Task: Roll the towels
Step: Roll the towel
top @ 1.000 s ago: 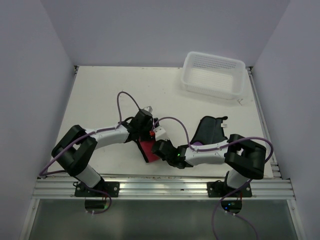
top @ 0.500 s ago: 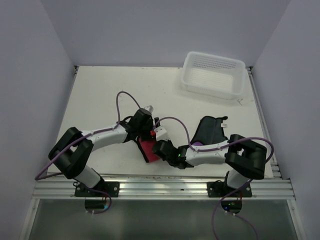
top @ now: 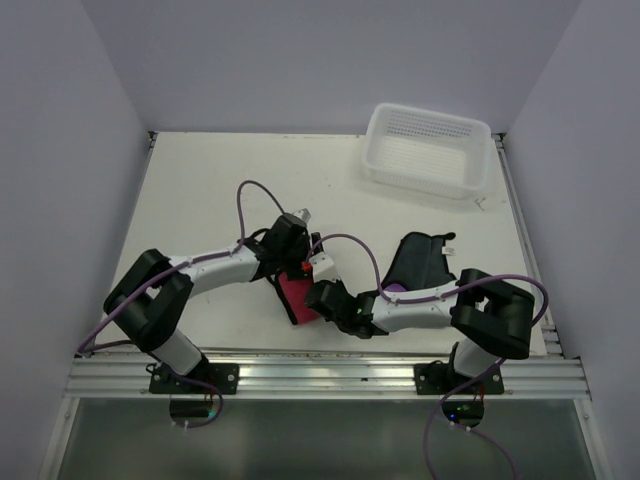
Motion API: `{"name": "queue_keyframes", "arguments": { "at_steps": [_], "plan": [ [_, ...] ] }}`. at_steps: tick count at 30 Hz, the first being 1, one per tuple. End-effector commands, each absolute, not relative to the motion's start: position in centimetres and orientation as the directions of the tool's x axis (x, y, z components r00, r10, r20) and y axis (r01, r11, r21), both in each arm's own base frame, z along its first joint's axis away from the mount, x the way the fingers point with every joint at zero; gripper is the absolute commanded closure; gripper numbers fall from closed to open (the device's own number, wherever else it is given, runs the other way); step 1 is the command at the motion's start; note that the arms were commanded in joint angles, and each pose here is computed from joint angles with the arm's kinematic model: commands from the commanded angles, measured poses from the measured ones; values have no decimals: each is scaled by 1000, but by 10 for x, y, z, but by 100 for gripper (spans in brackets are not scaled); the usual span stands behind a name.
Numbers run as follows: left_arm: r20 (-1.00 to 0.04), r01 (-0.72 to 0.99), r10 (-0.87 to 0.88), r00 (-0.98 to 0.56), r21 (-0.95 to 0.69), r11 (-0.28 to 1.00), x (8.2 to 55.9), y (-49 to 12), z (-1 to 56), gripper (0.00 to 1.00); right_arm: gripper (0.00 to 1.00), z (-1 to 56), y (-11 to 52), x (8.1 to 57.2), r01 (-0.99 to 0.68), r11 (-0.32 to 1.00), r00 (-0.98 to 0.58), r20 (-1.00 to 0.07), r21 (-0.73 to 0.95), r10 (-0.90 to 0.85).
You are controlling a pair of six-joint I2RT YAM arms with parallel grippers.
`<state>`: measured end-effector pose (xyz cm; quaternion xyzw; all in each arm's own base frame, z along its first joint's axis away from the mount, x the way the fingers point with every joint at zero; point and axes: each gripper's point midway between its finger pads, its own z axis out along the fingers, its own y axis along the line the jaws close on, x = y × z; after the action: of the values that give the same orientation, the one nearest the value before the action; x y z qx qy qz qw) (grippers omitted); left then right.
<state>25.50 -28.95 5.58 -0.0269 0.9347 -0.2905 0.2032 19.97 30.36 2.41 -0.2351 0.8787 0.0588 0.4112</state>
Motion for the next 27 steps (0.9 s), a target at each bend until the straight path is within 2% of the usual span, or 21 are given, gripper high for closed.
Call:
{"name": "queue_keyframes", "arguments": {
  "at_steps": [1, 7, 13, 18, 24, 25, 27],
  "plan": [
    [-373, 65, -170, -912, -540, 839, 264, -291, 50, 37, 100, 21, 292, 200, -437, 894, -563, -743, -103, -361],
    [-365, 55, -172, -915, -535, 843, 268, -292, 40, 41, 100, 19, 290, 198, -437, 893, -567, -739, -103, -363],
    [-386, 54, -162, -908, -492, 869, 278, -287, 34, 53, 100, 18, 285, 198, -434, 894, -566, -739, -110, -365],
    [-395, 52, -140, -908, -438, 898, 283, -279, 22, 69, 100, 22, 285, 200, -432, 894, -555, -746, -118, -367],
    [-400, 55, -143, -905, -442, 895, 283, -279, 25, 67, 100, 22, 286, 201, -433, 893, -555, -744, -125, -373],
    [-406, 58, -139, -904, -435, 898, 284, -278, 24, 72, 100, 22, 286, 200, -434, 893, -556, -743, -122, -372],
    [-408, 61, -132, -904, -426, 903, 283, -276, 24, 76, 100, 22, 288, 200, -437, 892, -559, -742, -116, -370]
  ]
}}
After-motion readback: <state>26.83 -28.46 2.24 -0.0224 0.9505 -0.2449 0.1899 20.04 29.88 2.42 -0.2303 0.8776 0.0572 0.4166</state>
